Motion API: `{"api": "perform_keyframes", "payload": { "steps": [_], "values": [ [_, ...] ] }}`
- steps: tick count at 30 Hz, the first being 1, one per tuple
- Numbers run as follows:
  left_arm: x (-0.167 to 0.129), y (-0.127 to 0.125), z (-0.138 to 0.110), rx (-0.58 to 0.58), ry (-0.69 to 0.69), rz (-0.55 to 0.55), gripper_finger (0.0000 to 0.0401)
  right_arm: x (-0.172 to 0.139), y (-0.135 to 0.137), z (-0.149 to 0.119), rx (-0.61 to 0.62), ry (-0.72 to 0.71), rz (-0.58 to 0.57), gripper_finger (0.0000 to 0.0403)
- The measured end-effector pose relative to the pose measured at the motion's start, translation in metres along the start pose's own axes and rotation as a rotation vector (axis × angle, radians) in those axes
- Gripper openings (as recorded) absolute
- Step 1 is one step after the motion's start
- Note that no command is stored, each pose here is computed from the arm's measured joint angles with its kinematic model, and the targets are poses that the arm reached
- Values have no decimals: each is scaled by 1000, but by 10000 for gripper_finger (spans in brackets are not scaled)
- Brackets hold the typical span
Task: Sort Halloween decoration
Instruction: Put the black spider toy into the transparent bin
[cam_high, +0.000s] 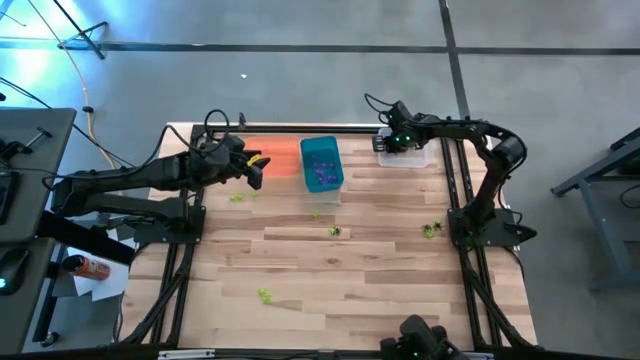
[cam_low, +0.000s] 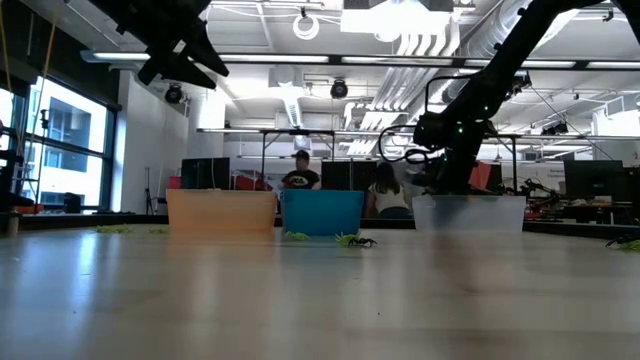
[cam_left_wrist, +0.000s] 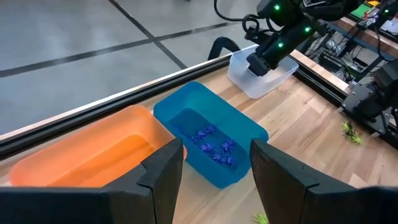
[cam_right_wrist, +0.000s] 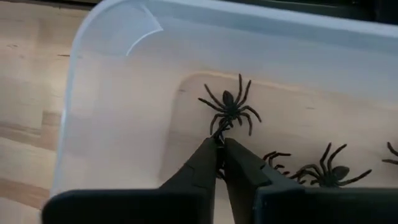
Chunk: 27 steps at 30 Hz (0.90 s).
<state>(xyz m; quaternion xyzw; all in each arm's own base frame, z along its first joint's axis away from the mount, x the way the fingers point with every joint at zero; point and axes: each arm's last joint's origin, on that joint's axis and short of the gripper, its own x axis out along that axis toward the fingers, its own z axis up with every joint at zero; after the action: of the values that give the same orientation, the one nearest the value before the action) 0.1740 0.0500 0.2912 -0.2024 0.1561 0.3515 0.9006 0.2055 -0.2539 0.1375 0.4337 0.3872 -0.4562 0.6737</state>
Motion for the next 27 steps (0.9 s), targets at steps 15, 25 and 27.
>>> {"api": "perform_keyframes", "payload": {
  "steps": [15,25,27],
  "values": [
    [0,0,0,1,-1,2,172,-64,5,5,-79,-189,-7,208],
    [0,0,0,1,-1,2,172,-147,37,-18,-244,-170,598,204],
    [0,0,0,1,-1,2,172,-161,51,-33,-320,-140,705,204]
  ]
}}
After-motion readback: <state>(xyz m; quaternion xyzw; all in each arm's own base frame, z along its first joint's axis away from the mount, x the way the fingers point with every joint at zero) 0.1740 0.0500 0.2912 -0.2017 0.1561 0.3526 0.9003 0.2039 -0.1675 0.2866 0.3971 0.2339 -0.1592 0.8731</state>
